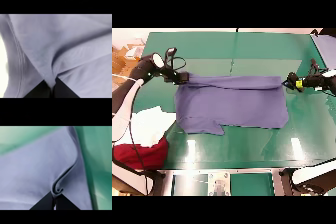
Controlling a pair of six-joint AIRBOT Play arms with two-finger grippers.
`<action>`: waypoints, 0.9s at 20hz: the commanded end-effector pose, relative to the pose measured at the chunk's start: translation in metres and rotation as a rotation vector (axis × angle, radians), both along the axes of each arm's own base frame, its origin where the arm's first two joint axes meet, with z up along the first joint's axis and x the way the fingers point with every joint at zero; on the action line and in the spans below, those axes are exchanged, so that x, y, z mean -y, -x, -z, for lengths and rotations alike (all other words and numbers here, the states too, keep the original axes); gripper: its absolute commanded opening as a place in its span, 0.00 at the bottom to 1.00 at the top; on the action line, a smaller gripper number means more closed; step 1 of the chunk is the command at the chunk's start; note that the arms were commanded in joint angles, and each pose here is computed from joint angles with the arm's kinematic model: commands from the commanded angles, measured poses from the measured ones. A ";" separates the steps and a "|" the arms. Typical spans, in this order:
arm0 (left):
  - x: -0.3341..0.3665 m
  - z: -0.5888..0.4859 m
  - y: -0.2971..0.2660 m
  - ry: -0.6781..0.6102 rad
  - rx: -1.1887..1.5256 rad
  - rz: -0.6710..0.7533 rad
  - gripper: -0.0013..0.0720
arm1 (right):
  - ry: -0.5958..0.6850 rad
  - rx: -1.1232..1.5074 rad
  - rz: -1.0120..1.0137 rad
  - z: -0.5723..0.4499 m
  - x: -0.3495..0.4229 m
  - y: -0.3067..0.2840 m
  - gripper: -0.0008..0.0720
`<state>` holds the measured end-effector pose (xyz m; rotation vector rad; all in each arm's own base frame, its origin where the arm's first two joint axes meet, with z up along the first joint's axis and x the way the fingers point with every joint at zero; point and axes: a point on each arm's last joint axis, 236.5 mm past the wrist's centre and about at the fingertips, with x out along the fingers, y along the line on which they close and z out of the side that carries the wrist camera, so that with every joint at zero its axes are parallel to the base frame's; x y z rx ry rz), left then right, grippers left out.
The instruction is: Fold the shirts.
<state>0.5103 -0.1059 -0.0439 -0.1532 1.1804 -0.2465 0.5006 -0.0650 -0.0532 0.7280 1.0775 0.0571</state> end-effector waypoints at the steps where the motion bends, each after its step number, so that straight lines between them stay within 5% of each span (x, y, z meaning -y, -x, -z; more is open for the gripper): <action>1: 0.000 0.028 0.023 -0.002 -0.084 0.013 0.06 | 0.033 -0.128 -0.047 0.023 0.001 0.031 0.03; 18: 0.001 0.009 0.020 -0.013 -0.080 0.059 0.06 | 0.022 -0.218 -0.017 0.027 0.013 0.051 0.03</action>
